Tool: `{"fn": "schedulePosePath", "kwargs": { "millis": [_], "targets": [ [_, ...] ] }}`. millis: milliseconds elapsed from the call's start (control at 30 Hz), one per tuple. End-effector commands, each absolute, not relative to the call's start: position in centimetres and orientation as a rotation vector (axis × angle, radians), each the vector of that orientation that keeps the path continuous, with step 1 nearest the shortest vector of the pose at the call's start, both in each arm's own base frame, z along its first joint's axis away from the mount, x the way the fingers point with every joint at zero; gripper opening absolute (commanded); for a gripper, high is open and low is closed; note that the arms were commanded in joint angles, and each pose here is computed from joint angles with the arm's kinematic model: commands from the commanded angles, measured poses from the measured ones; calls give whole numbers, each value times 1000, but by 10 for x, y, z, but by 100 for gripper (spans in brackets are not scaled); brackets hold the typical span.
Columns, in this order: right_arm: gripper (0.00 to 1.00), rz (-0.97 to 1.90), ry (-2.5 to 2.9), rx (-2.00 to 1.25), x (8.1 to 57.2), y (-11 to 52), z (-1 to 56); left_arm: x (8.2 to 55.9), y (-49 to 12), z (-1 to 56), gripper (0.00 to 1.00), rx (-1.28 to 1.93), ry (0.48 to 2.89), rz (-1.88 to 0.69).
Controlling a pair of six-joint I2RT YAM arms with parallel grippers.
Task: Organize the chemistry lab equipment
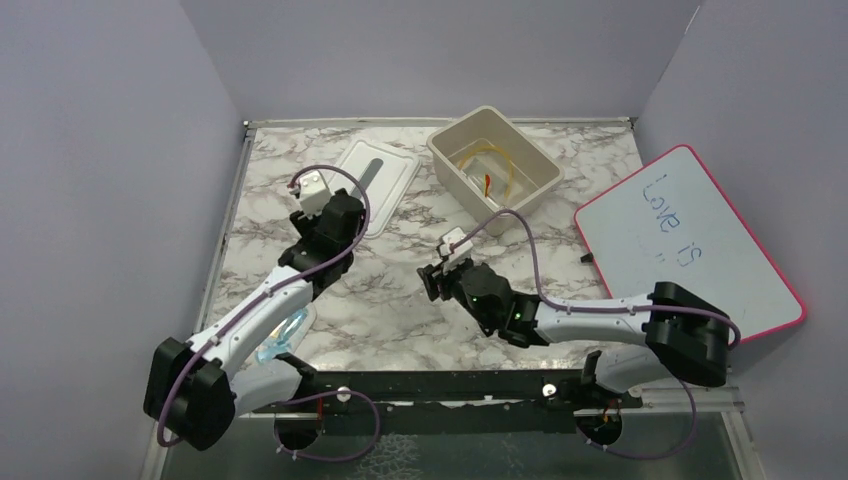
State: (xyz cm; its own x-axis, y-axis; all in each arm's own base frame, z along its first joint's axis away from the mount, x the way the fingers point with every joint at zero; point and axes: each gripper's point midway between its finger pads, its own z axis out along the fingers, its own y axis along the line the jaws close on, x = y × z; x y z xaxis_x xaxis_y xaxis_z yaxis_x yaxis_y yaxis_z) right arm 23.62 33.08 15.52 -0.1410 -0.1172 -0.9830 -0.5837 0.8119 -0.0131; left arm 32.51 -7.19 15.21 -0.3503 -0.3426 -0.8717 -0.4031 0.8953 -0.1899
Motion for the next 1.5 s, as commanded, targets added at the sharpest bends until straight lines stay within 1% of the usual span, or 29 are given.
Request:
{"fn": "schedulePosePath", "kwargs": {
  "millis": [0,33,167,300,467,633,767,1233,1467],
  "targets": [
    [60,453,1733,-800,227,362,132,323,-74,212,73,-529,1907,-25],
    [60,436,1769,-879,223,368,116,322,-75,224,75,-514,1895,-37],
    [60,432,1796,-1057,222,400,106,318,-80,276,76,-457,1837,-127],
    [61,496,1821,-1197,217,436,97,309,-86,325,77,-389,1787,-212],
    [64,528,1842,-1381,212,472,72,298,-85,357,78,-292,1767,-218],
    [66,478,1867,-1460,221,494,55,292,-72,369,78,-271,1762,-144],
    [68,453,1882,-1520,224,504,43,291,-70,369,79,-279,1758,-144],
    [72,340,1899,-1641,238,519,7,298,-78,362,79,-229,1787,-131],
    [73,385,1870,-1740,228,522,-1,298,-79,362,79,-232,1787,-139]
  ]
}}
